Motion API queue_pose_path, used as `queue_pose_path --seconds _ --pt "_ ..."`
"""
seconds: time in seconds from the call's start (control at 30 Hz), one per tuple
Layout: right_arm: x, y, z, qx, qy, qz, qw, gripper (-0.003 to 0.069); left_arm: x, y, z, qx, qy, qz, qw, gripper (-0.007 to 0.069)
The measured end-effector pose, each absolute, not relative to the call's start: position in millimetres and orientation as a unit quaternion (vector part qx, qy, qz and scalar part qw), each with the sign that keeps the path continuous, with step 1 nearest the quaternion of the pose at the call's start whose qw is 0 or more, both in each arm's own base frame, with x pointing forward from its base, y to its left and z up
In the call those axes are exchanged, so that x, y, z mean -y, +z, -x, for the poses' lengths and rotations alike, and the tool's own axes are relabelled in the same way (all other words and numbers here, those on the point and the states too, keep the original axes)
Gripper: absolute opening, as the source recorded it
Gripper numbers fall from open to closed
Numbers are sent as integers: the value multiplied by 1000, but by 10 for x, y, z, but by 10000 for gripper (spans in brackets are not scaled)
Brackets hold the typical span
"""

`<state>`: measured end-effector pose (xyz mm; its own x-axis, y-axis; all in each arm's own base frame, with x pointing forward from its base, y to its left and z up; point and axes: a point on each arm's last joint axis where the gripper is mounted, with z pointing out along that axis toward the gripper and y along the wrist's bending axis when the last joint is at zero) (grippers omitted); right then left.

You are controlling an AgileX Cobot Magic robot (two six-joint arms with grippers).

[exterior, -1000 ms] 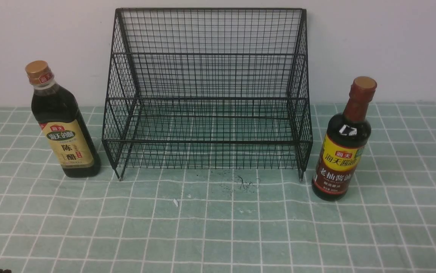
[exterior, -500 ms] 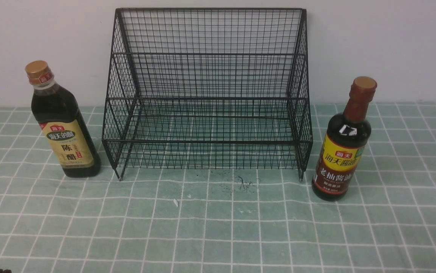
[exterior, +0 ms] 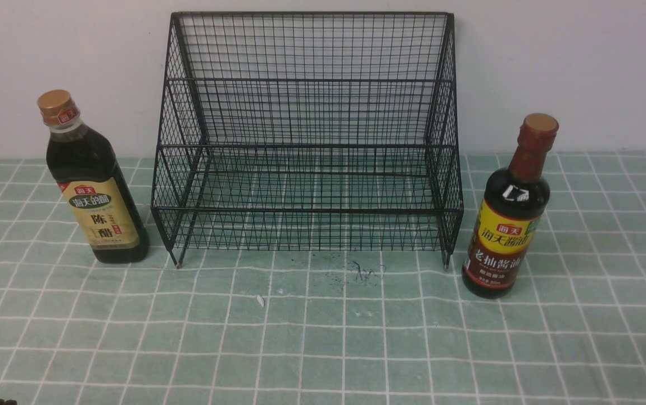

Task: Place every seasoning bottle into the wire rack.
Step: Use the right arm to grab the condiment bottle closest to it

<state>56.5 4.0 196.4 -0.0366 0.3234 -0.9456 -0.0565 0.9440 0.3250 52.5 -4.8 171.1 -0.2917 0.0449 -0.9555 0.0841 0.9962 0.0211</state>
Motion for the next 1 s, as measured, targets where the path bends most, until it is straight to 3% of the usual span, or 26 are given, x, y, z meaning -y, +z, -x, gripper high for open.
queue_pose_path --seconds 0.1,0.2,0.4,0.5,0.57,0.67,0.7,0.87,1.0 --pt "-27 2065 -562 -649 232 -177 702 -15 48 1711 -525 -803 -16 -40 594 -6" --pt "-6 2115 -557 -614 278 -221 705 -15 48 1711 -525 -803 -16 -40 594 -6" --pt "32 2196 -541 -569 297 -240 729 -15 48 1711 -525 -803 -16 -40 594 -6" --pt "63 2300 -512 -523 313 -248 753 -15 48 1711 -525 -803 -16 -40 594 -6" --pt "30 2512 -466 -522 323 -220 758 -15 48 1711 -525 -803 -16 -40 594 -6" --pt "-48 3004 -381 -567 300 -145 753 -15 47 1711 -525 -803 -16 -40 594 -6" --pt "-52 3034 -381 -574 292 -138 753 -15 47 1711 -525 -803 -16 -40 594 -6" --pt "-144 3648 -700 -755 157 -29 636 -15 47 1711 -525 -803 -16 -40 594 -6" --pt "-218 3903 -1071 -841 92 20 533 -15 47 1711 -525 -803 -16 -41 594 -6"
